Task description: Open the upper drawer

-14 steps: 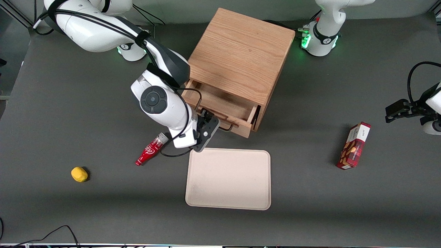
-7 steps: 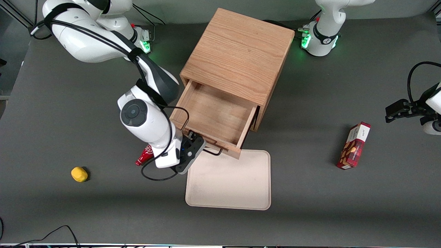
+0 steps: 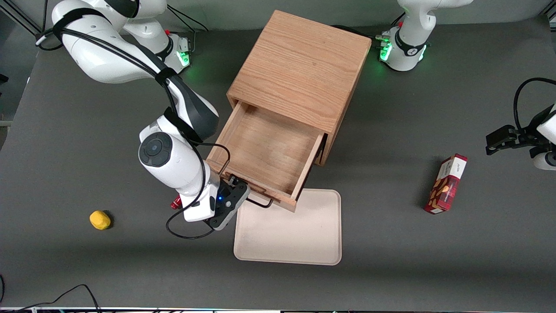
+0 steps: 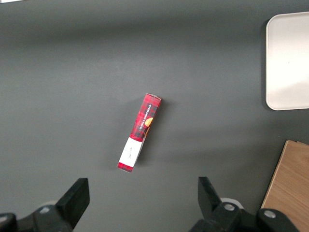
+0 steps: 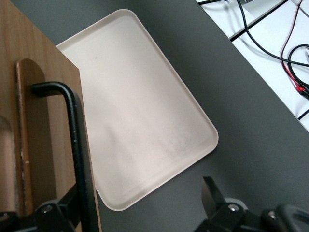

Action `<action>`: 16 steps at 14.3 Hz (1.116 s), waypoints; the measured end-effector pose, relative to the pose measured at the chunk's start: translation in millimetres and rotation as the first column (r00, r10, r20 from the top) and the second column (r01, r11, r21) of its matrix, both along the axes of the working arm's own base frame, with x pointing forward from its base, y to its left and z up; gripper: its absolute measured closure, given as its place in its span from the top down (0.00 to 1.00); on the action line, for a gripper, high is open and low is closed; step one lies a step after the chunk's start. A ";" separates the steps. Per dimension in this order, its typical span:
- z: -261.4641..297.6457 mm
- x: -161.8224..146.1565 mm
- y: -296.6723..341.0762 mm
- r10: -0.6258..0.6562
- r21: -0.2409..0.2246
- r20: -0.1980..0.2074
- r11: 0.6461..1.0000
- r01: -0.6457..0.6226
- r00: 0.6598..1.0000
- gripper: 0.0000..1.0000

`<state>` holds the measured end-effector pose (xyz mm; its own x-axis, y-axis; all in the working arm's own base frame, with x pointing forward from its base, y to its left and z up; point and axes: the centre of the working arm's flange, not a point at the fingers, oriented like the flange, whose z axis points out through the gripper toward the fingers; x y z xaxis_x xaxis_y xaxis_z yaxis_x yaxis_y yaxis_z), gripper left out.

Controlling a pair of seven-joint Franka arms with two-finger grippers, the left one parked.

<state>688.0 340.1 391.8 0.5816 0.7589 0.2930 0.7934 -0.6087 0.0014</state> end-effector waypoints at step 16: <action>11.5 -14.6 9.0 -0.349 0.122 -0.333 0.905 0.407 0.876 1.00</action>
<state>673.5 349.2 403.3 0.8939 0.4134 0.1732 0.4482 -0.8281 -0.3368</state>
